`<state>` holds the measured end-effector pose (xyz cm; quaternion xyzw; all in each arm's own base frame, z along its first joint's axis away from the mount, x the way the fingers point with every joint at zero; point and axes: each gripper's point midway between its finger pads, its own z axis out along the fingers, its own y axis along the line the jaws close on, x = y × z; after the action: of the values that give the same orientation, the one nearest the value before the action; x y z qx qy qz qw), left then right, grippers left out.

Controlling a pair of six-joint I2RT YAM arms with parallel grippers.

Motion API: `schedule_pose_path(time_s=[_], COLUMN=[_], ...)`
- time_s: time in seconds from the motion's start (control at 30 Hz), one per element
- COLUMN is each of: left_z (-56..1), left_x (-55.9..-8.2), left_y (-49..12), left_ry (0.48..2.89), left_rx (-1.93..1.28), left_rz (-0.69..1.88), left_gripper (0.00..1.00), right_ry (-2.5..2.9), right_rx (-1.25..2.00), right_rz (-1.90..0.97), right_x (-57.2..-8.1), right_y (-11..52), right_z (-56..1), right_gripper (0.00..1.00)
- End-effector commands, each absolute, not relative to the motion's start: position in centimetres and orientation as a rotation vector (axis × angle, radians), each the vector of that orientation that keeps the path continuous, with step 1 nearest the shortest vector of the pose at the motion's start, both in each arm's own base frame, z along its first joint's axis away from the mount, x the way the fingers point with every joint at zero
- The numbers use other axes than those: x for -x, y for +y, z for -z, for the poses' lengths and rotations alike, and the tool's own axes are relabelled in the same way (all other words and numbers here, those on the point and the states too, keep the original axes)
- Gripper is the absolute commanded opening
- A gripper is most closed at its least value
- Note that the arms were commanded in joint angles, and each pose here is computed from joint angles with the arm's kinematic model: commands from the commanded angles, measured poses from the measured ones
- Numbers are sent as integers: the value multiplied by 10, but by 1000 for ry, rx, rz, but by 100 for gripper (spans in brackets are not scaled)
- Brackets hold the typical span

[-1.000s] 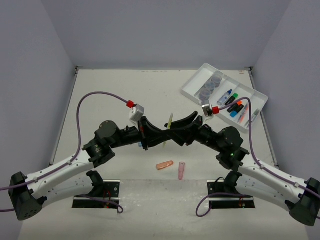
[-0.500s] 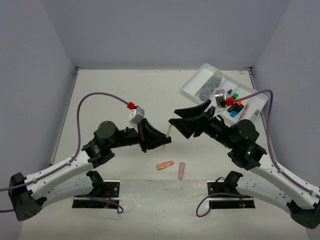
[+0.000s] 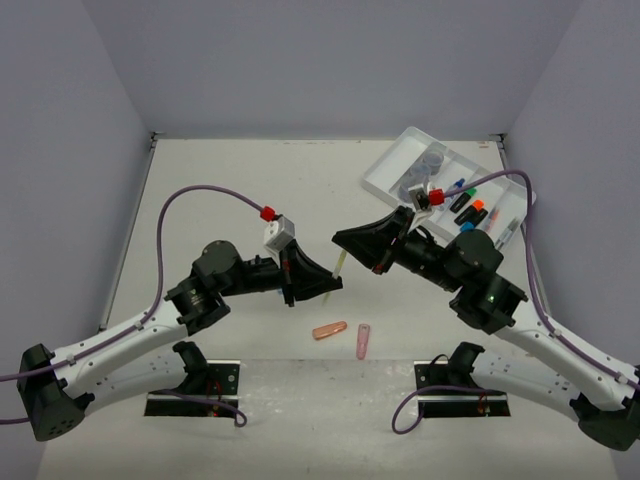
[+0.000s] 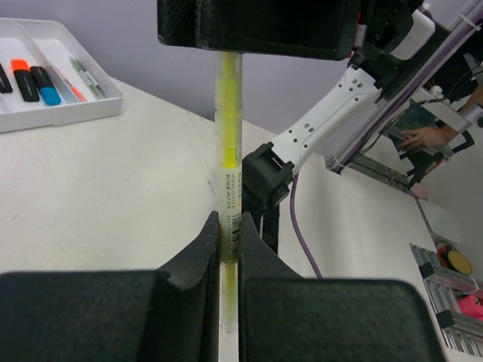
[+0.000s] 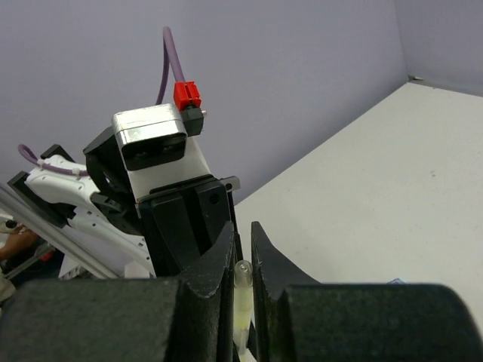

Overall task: Sort the stationery into containers
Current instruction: Close the pen cap on the pen.

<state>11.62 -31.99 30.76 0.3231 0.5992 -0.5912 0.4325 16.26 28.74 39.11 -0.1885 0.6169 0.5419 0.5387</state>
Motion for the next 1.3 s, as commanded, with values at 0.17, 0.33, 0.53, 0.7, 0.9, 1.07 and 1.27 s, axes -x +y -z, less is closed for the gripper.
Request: schedule_pose_path(time_s=[0.17, 0.33, 0.53, 0.7, 0.9, 1.07, 1.27], left_z=[-352, -374, -409, -437, -465, -478, -473], left_x=[-127, -137, -147, -151, -152, -153, -148], left_y=[-318, -317, -321, -322, -313, -306, -314], left_ry=[1385, 1352, 1283, 1225, 1170, 1133, 1127], left_rx=[-765, -725, -727, -725, -724, -688, -742], left_rz=[1418, 1369, 1323, 1294, 1240, 1221, 1246], left_gripper=[0, 0, 0, 0, 0, 0, 0], right_ry=[1479, 1545, 1657, 1712, 1758, 1783, 1768], right_rx=[487, 498, 540, 541, 546, 554, 537], right_rz=[-1301, -1294, -1324, -1358, -1381, -1413, -1418], right_x=[-158, -159, -153, -149, -141, -134, -134], right_y=[290, 295, 304, 307, 305, 305, 304], right_z=[-372, -342, -288, -260, -236, -223, -230], right_gripper=[0, 0, 0, 0, 0, 0, 0])
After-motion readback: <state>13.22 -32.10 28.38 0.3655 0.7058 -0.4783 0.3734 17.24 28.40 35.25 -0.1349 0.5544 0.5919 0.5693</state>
